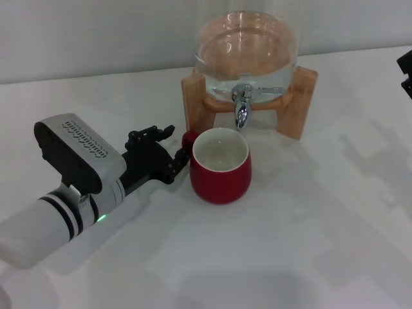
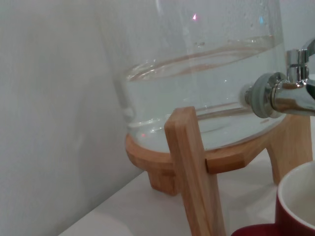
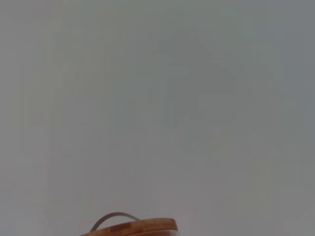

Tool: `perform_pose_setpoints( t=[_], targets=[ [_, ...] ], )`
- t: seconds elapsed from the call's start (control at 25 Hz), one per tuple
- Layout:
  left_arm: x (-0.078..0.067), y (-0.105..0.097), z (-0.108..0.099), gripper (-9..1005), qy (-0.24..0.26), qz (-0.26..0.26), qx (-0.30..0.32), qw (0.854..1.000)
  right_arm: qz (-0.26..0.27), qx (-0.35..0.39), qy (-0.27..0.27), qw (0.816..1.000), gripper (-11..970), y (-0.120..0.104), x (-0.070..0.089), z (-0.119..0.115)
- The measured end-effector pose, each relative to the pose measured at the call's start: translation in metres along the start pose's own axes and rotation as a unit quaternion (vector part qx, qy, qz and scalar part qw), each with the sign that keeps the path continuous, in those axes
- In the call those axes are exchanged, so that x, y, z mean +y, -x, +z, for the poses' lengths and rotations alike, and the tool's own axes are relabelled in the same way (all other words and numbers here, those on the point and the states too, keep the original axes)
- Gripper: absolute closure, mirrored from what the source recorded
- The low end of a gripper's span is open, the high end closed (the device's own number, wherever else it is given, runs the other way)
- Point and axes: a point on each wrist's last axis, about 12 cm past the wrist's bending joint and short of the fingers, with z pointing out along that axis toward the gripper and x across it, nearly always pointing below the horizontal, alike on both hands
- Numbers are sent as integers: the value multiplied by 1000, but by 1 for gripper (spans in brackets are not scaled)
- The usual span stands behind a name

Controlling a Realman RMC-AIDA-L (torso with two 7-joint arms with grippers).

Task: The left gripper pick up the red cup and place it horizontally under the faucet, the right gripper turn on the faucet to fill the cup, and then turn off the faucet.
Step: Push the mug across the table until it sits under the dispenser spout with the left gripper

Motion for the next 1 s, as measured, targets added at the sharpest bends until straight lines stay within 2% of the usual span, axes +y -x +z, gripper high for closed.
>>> perform_pose_setpoints(
  t=[0.4, 1.0],
  targets=[
    [-9, -16, -12, 502, 2, -10, 12, 1000, -1, 0, -1, 1000, 117, 0, -1, 0],
    [-4, -30, -25, 481, 28, -29, 24, 999, 0, -1, 1, 1000, 117, -1, 0, 3]
  ],
)
